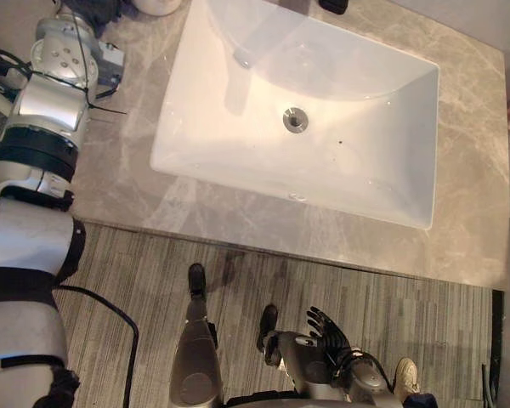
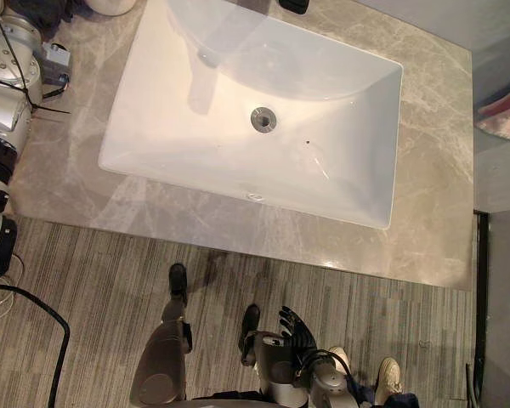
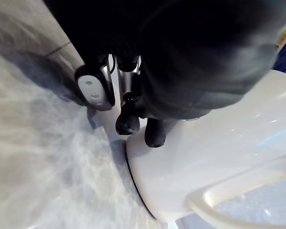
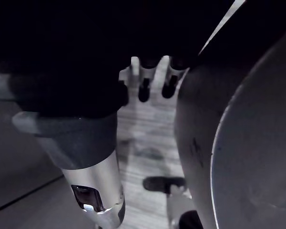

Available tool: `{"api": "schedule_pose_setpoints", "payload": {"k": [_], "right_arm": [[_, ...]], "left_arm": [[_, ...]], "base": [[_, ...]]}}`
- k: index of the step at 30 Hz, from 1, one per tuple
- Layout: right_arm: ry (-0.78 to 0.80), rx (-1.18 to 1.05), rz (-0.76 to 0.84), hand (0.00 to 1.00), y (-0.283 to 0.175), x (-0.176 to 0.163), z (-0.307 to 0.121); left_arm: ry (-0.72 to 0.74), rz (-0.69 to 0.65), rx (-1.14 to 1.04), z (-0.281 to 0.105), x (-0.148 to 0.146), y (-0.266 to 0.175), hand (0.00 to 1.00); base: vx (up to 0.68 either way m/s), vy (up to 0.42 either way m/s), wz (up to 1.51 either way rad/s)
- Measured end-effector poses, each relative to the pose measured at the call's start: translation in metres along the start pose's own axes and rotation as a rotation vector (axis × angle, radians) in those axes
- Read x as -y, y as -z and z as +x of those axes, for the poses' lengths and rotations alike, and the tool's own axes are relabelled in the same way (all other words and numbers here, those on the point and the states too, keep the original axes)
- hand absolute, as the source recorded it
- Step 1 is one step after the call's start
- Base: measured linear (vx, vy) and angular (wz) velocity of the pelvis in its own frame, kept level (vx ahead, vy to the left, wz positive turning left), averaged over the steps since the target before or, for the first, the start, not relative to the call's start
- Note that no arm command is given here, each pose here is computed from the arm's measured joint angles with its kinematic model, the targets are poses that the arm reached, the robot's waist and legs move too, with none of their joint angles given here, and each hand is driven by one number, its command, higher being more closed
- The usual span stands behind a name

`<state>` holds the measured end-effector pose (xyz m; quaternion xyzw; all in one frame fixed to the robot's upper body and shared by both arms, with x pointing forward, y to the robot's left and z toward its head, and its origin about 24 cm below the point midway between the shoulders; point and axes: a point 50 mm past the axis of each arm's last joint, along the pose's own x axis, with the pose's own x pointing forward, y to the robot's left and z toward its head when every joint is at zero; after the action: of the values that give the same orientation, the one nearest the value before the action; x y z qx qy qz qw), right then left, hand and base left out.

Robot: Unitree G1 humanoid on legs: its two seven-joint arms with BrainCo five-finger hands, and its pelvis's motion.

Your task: Organize washtable

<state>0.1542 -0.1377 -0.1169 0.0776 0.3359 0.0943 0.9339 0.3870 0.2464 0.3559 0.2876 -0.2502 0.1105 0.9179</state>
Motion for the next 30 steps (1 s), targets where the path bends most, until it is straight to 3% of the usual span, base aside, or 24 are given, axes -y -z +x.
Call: {"api": "schedule_pose_setpoints", "payload": {"k": [5, 9, 22, 30], "right_arm": [[-0.006, -0.004, 0.000, 0.00, 0.000, 0.000, 0.000], [-0.010, -0.007, -0.007, 0.00, 0.000, 0.001, -0.001], [-0.048, -0.024, -0.082, 0.00, -0.005, 0.010, -0.005], [-0.060, -0.056, -0.089, 0.00, 0.000, 0.011, -0.006]], "left_arm": [[0.025, 0.016, -0.023, 0.000, 0.007, 0.003, 1.00], [0.084, 0.005, -0.042, -0.006, 0.028, 0.012, 1.00], [0.186, -0.140, -0.150, -0.034, 0.076, 0.055, 1.00], [0.193, -0.138, -0.251, -0.042, 0.083, 0.076, 1.00]], "base": [[0.00, 0.000, 0.00], [-0.03, -0.022, 0.09], [-0.02, -0.021, 0.07], [-0.01, -0.001, -0.01]]}}
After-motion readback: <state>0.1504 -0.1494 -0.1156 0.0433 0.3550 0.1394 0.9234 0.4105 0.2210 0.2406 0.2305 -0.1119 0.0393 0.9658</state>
